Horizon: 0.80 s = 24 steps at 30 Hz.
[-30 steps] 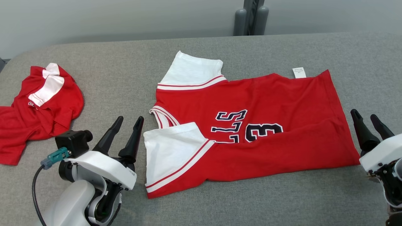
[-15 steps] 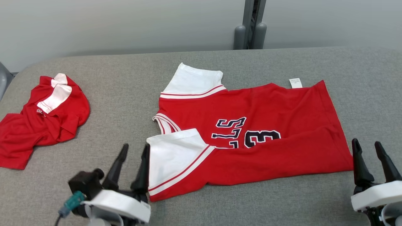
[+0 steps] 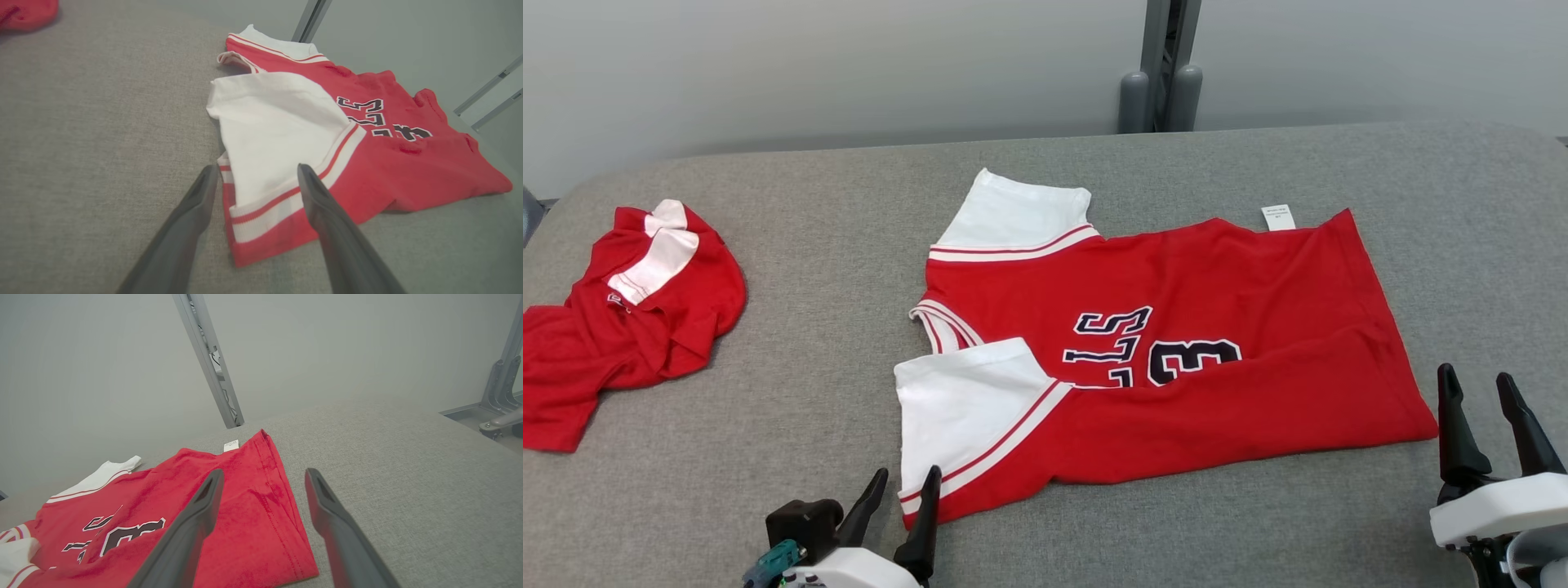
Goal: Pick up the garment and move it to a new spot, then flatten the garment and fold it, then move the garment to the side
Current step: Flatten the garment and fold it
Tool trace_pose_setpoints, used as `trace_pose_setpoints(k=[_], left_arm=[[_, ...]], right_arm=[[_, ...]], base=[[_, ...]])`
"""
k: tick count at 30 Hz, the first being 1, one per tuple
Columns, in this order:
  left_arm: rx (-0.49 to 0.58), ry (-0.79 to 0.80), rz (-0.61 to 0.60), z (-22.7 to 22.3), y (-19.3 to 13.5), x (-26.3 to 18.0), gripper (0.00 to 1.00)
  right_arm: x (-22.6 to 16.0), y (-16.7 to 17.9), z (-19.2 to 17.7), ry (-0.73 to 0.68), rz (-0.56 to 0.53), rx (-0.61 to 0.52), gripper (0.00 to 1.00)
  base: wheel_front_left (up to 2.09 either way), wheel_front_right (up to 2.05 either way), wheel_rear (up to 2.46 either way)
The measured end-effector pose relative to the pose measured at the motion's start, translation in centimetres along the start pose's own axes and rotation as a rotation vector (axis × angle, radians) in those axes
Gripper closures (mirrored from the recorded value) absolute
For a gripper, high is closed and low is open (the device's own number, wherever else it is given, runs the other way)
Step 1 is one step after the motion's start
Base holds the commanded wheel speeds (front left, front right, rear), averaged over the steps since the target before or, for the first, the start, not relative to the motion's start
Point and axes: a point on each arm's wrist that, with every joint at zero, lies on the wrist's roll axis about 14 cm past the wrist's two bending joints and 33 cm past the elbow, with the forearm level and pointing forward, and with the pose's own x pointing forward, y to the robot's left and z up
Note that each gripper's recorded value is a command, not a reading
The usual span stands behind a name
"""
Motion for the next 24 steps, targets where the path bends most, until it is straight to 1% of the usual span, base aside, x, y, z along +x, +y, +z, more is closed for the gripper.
trace_pose_setpoints(k=[2,4,6,10,14,15,17,21,24], left_arm=[[0.012,0.04,0.03,-0.8,0.6,0.2,0.0],[0.049,0.088,0.057,-1.8,1.3,0.2,0.0],[0.05,0.115,0.074,-2.3,1.6,0.4,0.0],[0.062,0.159,0.075,-3.0,1.6,0.9,0.0],[0.065,0.202,0.044,-3.8,1.0,1.2,0.0],[0.064,0.211,0.036,-3.9,0.9,1.2,0.18],[0.063,0.218,0.027,-4.0,0.8,1.3,1.0],[0.058,0.202,0.002,-3.7,0.2,1.2,1.0],[0.067,0.17,-0.004,-3.0,0.3,1.2,1.0]], right_arm=[[-0.1,-0.1,0.1,-0.002,-0.003,-0.001,0.0],[-0.2,-0.3,0.0,0.001,-0.009,-0.002,0.0],[-0.4,-0.6,0.0,0.002,-0.018,-0.001,0.0],[-0.7,-1.2,0.0,0.003,-0.032,-0.002,0.0],[-0.9,-1.8,0.0,0.004,-0.048,-0.007,0.0],[-1.0,-2.0,0.0,0.005,-0.054,-0.007,0.0],[-1.1,-2.6,-0.3,0.016,-0.072,-0.009,0.0],[-1.3,-3.2,-1.7,0.078,-0.097,-0.002,0.0],[-0.9,-3.1,-3.0,0.124,-0.119,0.07,0.0]], base=[[0.0,0.0,0.0],[0.0,0.0,0.0],[0.0,0.0,0.0],[0.0,0.0,0.0],[0.0,0.0,0.0],[0.0,0.0,0.0],[0.0,0.0,0.0],[0.0,0.0,0.0],[0.0,0.0,0.0]])
